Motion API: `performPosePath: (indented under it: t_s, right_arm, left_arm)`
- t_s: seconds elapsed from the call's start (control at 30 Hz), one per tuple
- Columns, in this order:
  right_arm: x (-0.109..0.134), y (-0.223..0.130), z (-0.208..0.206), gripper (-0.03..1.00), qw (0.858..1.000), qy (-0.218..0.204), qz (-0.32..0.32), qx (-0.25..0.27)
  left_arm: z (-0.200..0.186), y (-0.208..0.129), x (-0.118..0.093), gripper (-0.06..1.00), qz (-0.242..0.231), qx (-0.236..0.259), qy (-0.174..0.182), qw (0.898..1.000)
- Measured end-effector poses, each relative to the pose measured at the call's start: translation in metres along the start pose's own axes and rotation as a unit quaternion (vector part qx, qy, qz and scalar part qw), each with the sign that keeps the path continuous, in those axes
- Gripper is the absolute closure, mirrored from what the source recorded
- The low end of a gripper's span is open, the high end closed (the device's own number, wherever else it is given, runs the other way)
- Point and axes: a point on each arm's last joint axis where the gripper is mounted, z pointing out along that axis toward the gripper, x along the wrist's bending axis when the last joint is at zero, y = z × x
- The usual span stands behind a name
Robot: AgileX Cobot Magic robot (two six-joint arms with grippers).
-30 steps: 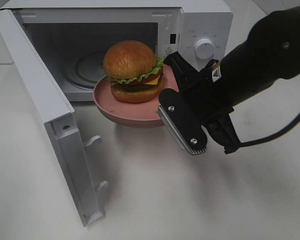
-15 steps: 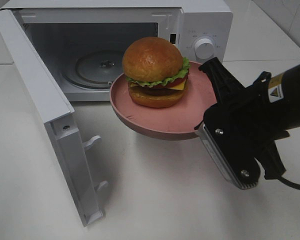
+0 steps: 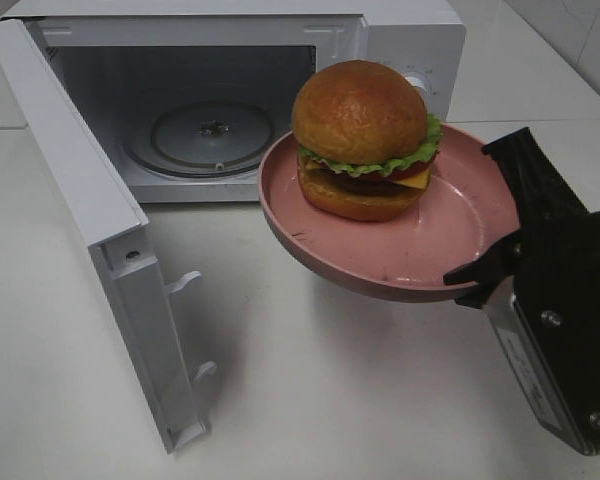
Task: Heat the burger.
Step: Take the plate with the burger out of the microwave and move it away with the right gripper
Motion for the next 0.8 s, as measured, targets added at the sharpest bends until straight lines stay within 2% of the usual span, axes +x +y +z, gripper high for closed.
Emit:
performPosePath:
  t_s: [0.13,0.53,0.8]
  right_arm:
    - [0.013,-0.002,-0.011,0.87,1.000,-0.011,0.012,0.006]
    - [0.037,-0.009,-0.034,0.87,0.999,-0.010,0.035,0.039]
    - [0.040,-0.019,-0.039,0.87,0.990,-0.011,0.101,0.094]
  left_arm:
    - [0.000,0.000,0.000,-0.05,0.000,0.000,0.000,1.000]
    - [0.000,0.000,0.000,-0.05,0.000,0.000,0.000,1.000]
    - [0.000,0.000,0.000,-0.05,0.000,0.000,0.000,1.000]
